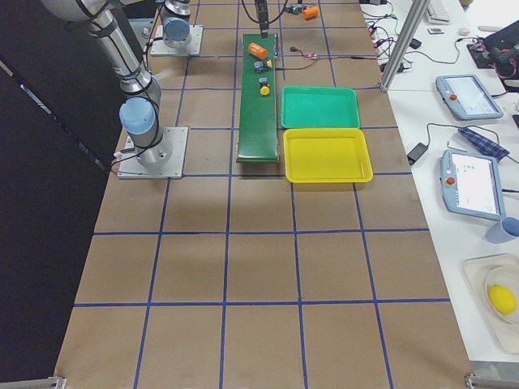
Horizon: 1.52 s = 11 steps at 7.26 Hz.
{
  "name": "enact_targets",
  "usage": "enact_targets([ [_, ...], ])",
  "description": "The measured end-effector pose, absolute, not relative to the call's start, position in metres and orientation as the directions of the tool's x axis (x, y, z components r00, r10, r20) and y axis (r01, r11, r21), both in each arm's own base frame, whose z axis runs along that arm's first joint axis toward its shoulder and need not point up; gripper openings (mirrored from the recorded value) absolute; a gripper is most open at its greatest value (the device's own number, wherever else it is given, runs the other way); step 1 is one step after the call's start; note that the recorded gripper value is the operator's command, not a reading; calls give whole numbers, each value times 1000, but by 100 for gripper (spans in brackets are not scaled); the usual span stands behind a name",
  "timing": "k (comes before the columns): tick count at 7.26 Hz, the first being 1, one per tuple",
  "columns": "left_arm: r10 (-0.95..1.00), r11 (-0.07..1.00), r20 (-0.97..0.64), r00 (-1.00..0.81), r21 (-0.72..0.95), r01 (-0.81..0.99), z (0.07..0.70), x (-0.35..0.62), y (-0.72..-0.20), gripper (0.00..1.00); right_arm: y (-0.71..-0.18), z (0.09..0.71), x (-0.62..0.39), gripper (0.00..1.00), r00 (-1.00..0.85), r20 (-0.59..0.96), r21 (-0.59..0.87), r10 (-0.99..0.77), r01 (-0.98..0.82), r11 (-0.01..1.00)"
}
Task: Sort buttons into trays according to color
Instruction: 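Grasp the second orange cylinder with the left gripper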
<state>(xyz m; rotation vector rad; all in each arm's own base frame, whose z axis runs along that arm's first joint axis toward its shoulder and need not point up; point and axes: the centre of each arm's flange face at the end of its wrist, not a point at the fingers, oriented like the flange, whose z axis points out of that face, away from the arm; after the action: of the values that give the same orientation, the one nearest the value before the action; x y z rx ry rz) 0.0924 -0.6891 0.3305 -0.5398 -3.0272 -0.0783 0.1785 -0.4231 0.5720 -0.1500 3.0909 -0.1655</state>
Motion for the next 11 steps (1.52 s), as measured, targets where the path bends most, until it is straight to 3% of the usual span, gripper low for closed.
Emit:
enact_targets([
  [3,614,789,10,-789,5,614,294,161,-767,100,-423,572,178,100,-994,-37,-108,-99,-94,990],
  [5,743,669,-10,-669,-3,743,266,187,-791,100,-423,572,179,100,-994,-37,-108,-99,-95,990],
  [8,822,569,-5,-569,-3,822,236,199,-797,100,-423,572,179,100,-994,-37,-109,-100,-96,989],
  [11,815,571,107,-570,25,820,212,203,-771,100,-423,572,178,100,-994,-36,-109,-102,-97,989],
])
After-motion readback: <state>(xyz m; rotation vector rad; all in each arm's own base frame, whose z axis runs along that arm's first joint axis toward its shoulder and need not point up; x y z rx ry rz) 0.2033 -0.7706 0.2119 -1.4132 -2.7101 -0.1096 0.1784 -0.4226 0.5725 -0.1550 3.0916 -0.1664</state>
